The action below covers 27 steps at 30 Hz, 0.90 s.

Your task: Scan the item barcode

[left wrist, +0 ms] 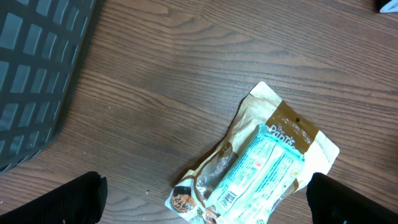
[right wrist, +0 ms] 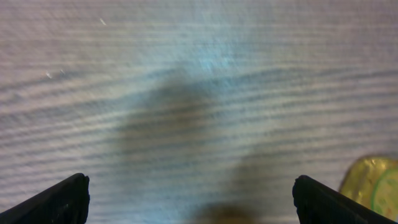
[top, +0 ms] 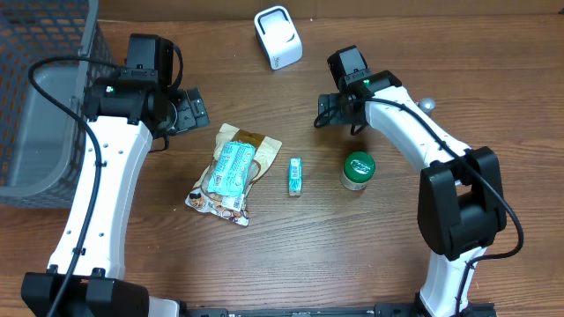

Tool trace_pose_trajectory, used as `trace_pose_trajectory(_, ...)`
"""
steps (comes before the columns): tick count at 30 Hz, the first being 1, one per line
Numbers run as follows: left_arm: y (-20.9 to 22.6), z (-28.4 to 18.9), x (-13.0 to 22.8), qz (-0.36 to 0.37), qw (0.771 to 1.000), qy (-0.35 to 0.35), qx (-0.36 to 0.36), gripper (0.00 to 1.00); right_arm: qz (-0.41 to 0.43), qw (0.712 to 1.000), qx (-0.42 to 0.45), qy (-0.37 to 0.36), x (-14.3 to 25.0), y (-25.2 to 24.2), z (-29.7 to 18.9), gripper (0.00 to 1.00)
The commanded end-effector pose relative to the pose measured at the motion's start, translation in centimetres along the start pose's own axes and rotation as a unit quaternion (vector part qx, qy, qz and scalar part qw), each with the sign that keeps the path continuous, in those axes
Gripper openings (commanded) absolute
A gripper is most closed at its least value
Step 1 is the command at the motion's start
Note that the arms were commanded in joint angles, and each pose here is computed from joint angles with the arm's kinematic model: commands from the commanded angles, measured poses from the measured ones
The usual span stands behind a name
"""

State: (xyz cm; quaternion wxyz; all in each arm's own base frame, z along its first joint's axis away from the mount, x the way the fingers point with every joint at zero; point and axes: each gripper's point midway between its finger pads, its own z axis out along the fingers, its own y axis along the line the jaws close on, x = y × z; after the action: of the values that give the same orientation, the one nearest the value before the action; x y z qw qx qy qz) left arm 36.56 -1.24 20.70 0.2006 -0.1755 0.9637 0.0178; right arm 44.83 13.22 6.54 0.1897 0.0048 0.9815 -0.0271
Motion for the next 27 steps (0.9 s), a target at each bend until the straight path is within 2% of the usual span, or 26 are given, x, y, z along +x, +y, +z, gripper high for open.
trace_pose_trajectory(1,-0.2,-0.4,-0.5,0.007,1.000,-0.007,0.006,1.00,0.004,1.000,-0.013,-0.020,-0.9,0.4,-0.2,1.00)
trace_pose_trajectory(4,-0.2,-0.4,-0.5,0.007,1.000,-0.007,0.006,1.00,-0.030,0.999,-0.021,-0.006,-0.3,0.6,-0.3,0.99)
trace_pose_trajectory(5,-0.2,-0.4,-0.5,0.007,1.000,-0.007,0.006,0.99,-0.062,0.998,-0.017,-0.002,-0.1,0.5,-0.5,0.91)
trace_pose_trajectory(7,-0.2,-0.4,-0.5,0.007,1.000,-0.007,0.006,1.00,-0.054,0.999,-0.006,0.005,-0.1,-0.1,-1.7,0.85)
trace_pose_trajectory(11,-0.2,-0.4,-0.5,0.007,1.000,-0.007,0.006,0.99,-0.021,1.000,0.003,0.013,-0.4,-1.2,-7.3,0.83)
trace_pose_trajectory(13,-0.2,-0.4,-0.5,0.007,1.000,-0.007,0.006,1.00,0.009,0.999,0.010,0.035,0.9,-2.3,-10.7,0.83)
trace_pose_trajectory(17,-0.2,-0.4,-0.5,0.007,1.000,-0.007,0.006,1.00,0.028,0.995,0.008,0.098,4.1,-2.8,-12.1,0.90)
trace_pose_trajectory(22,-0.2,-0.4,-0.5,0.007,1.000,-0.007,0.006,1.00,0.023,0.986,-0.014,0.166,7.7,-1.9,-11.0,0.95)
trace_pose_trajectory(27,-0.2,-0.4,-0.5,0.007,1.000,-0.007,0.006,1.00,0.015,0.984,-0.010,0.179,9.6,-1.6,-8.5,0.97)
